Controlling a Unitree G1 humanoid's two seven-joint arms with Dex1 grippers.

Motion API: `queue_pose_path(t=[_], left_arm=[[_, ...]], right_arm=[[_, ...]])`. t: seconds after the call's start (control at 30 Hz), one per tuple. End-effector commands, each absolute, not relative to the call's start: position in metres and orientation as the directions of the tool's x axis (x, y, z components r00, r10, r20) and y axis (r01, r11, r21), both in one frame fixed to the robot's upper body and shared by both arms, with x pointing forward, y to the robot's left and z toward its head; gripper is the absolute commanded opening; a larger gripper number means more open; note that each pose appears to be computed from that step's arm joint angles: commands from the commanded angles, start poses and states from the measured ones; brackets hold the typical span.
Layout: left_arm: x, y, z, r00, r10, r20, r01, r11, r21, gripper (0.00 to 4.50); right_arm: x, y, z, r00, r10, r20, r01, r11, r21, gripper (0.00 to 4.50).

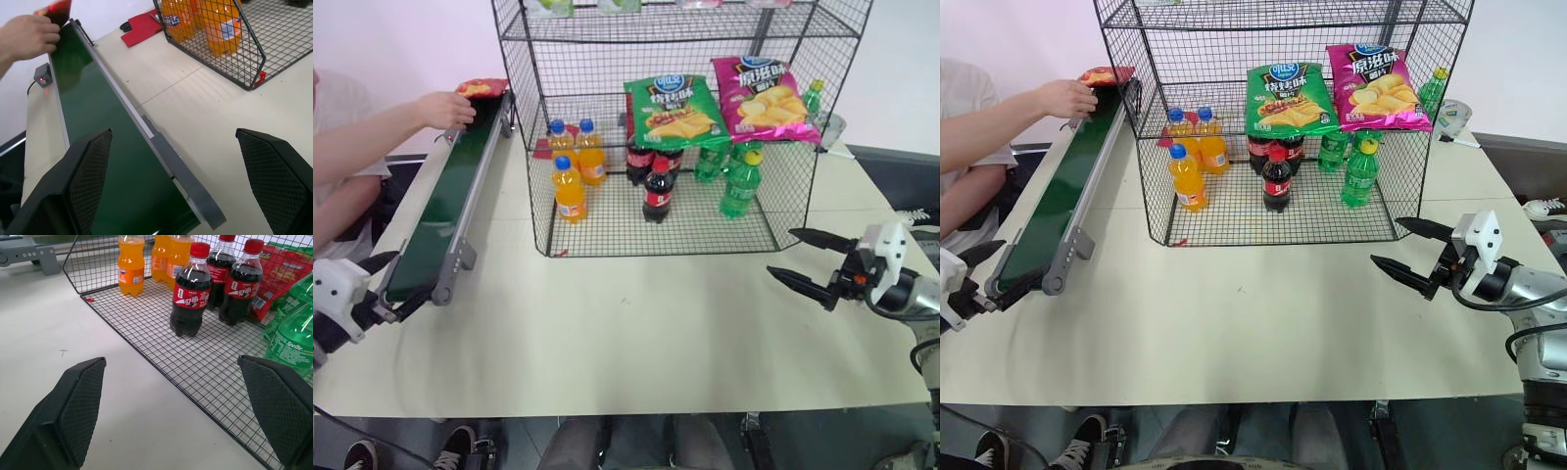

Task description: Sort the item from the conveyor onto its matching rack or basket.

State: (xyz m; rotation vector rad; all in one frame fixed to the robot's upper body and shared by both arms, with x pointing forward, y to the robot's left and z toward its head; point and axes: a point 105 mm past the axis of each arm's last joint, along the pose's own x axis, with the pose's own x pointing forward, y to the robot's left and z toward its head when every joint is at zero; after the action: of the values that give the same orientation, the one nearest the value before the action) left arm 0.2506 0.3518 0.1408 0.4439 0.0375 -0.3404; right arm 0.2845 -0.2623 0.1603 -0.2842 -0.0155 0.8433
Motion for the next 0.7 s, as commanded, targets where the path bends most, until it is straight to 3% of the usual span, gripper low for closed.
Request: queue_pose_path(t=[0.03, 0.27, 0.5, 0.7], left_arm=[[0.249, 0.355, 0.148, 0.953, -0.291, -0.089, 0.298, 0.830, 0.471, 4.21], [0.243, 0.359, 0.146, 0.953, -0.286, -0.095, 0.294, 0.814, 0.500, 4.21], [0.240, 0.361, 0.144, 0.958, -0.270, -0.100, 0.283, 0.819, 0.499, 4.21], [0.241, 0.362, 0.145, 0.962, -0.253, -0.100, 0.269, 0.828, 0.493, 4.21]], right_arm=[[0.286, -0.255, 0.172, 0.651, 0.756, -0.062, -0.738, 0.612, -0.285, 4.50], [0.285, -0.231, 0.176, 0.599, 0.801, -0.007, -0.776, 0.579, -0.251, 4.50], [0.260, -0.178, 0.179, 0.384, 0.923, 0.031, -0.903, 0.382, -0.196, 4.50], [0.254, -0.148, 0.195, 0.277, 0.952, 0.128, -0.949, 0.292, -0.119, 4.50]])
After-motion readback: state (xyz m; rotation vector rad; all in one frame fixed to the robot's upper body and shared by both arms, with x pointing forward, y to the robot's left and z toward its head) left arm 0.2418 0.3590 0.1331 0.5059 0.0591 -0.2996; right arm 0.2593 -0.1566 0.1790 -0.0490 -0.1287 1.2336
